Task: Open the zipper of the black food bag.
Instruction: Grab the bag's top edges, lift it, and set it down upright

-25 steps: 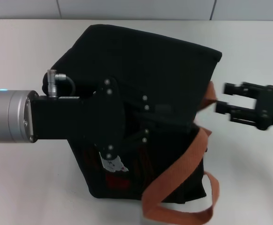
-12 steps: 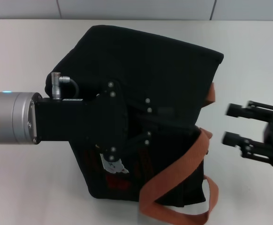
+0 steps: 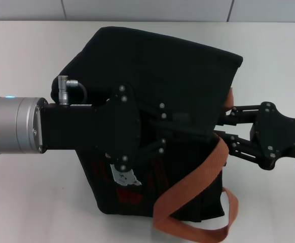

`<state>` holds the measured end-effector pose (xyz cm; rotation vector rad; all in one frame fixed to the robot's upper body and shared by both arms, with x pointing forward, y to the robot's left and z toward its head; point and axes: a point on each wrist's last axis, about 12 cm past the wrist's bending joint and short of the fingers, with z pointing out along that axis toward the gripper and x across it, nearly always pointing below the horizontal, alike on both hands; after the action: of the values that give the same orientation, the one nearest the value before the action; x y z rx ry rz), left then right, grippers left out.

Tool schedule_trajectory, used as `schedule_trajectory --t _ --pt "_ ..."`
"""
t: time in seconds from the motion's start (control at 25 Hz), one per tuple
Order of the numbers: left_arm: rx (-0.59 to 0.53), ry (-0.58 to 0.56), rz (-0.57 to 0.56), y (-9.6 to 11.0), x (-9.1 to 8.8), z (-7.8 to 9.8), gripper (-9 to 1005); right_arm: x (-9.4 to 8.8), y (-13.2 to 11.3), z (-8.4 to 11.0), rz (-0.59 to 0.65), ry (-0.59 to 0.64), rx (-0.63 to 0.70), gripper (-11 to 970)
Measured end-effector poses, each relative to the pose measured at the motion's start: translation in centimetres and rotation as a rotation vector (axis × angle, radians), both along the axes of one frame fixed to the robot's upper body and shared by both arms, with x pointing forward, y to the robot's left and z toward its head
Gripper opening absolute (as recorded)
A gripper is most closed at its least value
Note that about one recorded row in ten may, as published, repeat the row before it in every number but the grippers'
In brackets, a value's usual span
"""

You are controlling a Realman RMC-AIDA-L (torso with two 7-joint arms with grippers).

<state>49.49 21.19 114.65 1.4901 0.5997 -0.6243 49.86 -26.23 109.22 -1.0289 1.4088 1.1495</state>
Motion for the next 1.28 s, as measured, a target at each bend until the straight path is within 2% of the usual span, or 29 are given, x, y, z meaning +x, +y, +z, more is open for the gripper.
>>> schedule_trajectory --t 0.16,0.48,0.72,0.92,1.28 --pt "-0.001 -0.001 0.001 0.0 0.1 0.1 141 0.5 0.7 0.1 0.026 -0.002 -0.015 343" --pt "-0.002 -0.002 -0.001 -0.1 0.1 0.1 141 1.3 1.2 0.0 -0.005 -0.020 -0.032 348" --pt "-0.002 0.000 -0.004 -0.1 0.1 0.1 141 1.1 1.1 0.1 -0.007 -0.045 -0.012 221" --pt "-0.003 0.000 -0.004 -0.1 0.1 0.1 141 0.9 1.0 0.1 0.000 -0.071 -0.010 22" --pt "-0.007 -0.003 0.002 -0.1 0.2 0.1 141 0.7 0.7 0.2 0.016 -0.085 -0.020 3"
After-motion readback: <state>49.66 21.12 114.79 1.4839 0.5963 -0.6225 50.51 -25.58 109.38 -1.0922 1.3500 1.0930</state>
